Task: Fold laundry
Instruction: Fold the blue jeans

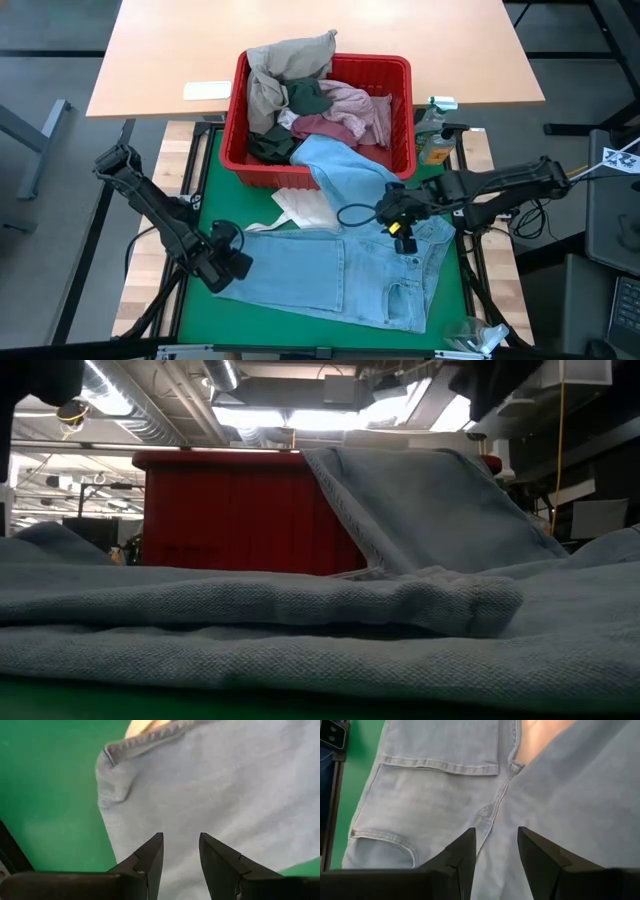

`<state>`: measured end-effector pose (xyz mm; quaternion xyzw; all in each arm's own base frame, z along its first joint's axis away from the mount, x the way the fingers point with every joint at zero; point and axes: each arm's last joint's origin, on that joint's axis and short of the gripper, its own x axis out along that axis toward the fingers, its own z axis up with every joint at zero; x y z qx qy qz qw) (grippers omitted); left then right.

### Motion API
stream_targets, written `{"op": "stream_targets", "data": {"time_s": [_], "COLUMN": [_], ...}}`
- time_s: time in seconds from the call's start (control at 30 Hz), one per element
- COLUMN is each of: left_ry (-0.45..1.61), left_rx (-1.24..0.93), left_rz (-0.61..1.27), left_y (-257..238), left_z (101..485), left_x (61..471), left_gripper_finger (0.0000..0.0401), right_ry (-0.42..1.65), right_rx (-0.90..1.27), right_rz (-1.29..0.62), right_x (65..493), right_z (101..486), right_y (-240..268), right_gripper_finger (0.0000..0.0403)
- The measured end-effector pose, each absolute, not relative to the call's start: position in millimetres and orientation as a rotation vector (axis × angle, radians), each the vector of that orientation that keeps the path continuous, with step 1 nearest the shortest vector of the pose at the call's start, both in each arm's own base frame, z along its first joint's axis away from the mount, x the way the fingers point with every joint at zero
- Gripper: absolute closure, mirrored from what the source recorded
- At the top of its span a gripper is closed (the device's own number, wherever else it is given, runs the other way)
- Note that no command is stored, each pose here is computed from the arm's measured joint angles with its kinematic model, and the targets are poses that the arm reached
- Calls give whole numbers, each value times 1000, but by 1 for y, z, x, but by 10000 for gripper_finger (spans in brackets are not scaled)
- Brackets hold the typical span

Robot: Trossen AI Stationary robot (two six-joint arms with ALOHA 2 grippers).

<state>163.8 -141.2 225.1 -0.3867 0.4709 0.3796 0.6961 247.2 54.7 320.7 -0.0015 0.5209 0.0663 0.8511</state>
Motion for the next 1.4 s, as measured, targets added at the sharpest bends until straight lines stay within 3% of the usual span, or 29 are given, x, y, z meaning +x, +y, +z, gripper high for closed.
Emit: {"op": "stream_targets", "data": {"time_s": [0.2,0.83,1.07,1.4], "left_ry": [927,1005,1090,1381], "left_rx": [-843,-798,-795,-978], "left_rz": [938,1203,1097,947], "left_y": [-127,-82,-82,-98], "left_z": [216,158,177,189], "left_x": [168,155,166,164], "left_gripper_finger": [281,281,293,314], "right_ry": [1108,1126,1121,1115], "right_rx": [0,-3,-4,-5], "right_rz": [134,132,131,132], "right_x": [245,245,246,246], "right_z": [305,286,286,286], "right_y": [54,54,54,54], "right_gripper_finger": [258,258,258,258]}}
